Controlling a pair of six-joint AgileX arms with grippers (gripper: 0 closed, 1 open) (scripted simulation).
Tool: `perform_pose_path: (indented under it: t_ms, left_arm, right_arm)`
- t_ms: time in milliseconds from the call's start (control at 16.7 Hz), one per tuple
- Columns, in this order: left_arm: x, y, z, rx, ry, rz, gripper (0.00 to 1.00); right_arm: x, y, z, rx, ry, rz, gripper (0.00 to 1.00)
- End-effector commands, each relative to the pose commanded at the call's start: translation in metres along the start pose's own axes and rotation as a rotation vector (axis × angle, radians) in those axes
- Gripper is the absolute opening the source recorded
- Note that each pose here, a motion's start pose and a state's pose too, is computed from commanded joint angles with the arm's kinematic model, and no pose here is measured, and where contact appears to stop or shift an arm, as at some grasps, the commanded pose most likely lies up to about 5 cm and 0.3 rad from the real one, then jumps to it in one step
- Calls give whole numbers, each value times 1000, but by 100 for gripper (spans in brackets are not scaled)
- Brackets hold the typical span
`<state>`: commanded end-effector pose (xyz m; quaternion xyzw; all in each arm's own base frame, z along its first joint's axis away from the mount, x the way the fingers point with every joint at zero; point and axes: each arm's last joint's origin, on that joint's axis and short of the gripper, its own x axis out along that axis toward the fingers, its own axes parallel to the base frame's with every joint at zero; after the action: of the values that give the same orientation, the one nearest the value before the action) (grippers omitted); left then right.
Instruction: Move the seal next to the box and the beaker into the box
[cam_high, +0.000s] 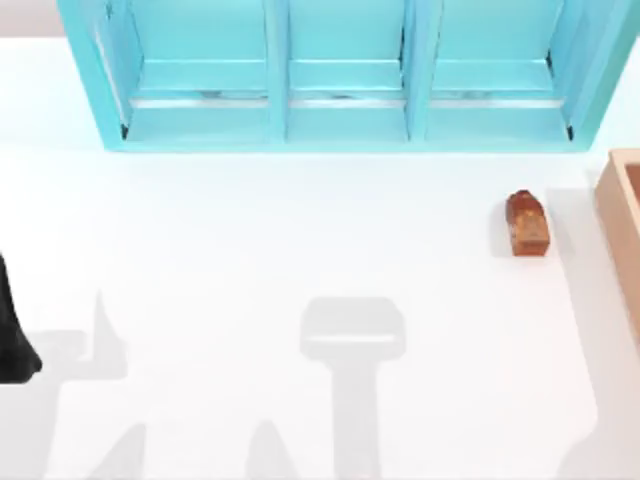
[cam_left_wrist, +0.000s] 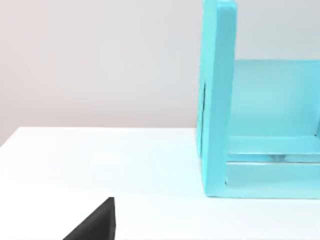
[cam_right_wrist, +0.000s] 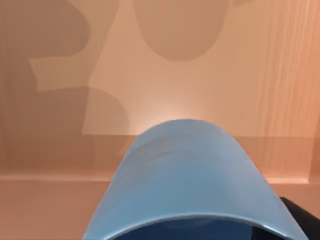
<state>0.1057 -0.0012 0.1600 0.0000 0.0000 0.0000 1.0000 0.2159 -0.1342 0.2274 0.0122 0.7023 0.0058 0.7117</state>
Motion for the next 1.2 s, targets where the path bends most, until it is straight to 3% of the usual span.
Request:
perform_pose_path:
  t_ms: [240, 480, 780, 1200]
  left_arm:
    - [0, 0, 0, 0, 0, 0, 100]
    - [0, 0, 0, 0, 0, 0, 100]
    - [0, 0, 0, 0, 0, 0, 100]
    - [0, 0, 0, 0, 0, 0, 100]
  right_arm:
    - [20, 0, 1, 16, -25, -23, 0]
    - [57, 7, 0, 1, -11, -2, 0]
    - [63, 8, -1, 0, -5, 0, 0]
    - [63, 8, -1, 0, -5, 0, 53]
